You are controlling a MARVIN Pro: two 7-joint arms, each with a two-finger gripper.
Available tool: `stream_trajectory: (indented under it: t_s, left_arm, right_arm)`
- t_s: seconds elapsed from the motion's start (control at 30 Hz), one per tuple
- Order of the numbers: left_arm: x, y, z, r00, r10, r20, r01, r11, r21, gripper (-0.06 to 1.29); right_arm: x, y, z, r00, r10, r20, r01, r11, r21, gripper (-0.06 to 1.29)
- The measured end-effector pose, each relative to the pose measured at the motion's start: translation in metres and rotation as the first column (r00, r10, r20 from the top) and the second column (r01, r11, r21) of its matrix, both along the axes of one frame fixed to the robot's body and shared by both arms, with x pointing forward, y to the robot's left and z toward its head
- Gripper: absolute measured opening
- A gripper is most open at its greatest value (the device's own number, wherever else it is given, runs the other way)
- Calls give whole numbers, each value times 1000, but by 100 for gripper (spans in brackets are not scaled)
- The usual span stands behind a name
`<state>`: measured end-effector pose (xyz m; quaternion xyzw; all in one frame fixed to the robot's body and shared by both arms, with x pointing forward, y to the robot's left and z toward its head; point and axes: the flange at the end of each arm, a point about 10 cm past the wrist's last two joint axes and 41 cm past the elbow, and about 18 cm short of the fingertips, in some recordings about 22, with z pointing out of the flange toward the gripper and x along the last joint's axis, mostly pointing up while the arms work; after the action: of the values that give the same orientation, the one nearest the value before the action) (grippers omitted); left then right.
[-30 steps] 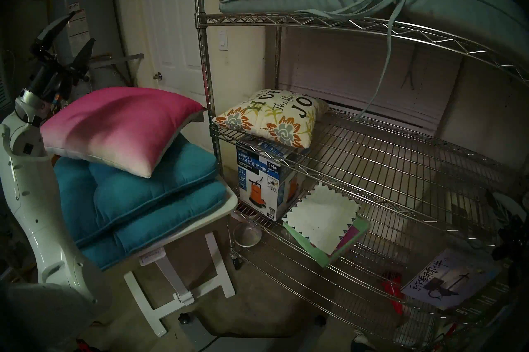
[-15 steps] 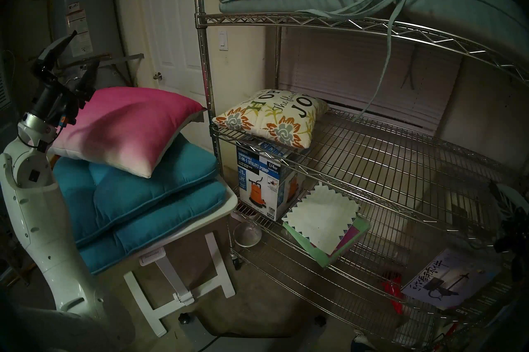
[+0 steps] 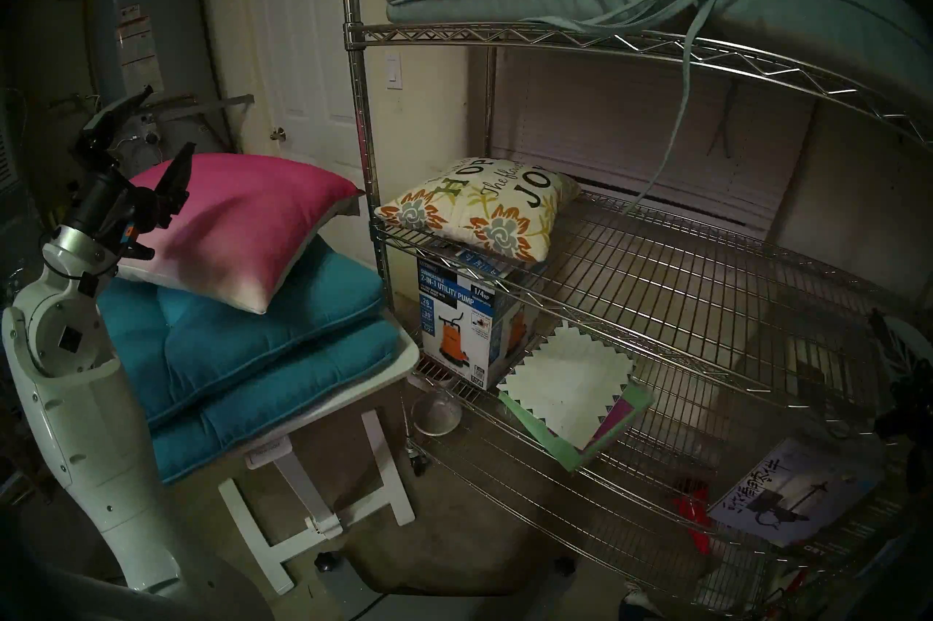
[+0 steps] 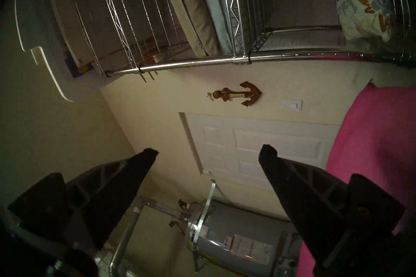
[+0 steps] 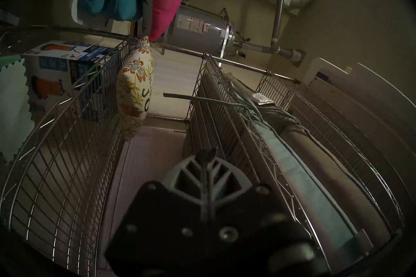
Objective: Take cushion off the shelf
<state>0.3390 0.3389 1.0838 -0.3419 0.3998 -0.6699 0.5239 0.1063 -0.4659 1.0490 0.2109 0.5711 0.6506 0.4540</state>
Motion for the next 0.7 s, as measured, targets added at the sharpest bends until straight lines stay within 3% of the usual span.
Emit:
stream_trajectory:
  t_s: [0.37, 0.7]
  left_arm:
    - [8, -33, -21, 986, -54, -159, 44, 997, -66, 127]
    - [17, -61, -29, 970, -70, -231, 57, 996, -63, 127]
  right_arm:
    - [-1, -1, -1, 999, 26, 22, -25, 999, -29, -3]
    - [1, -2, -7, 1000, 29, -9, -30, 997, -72, -3]
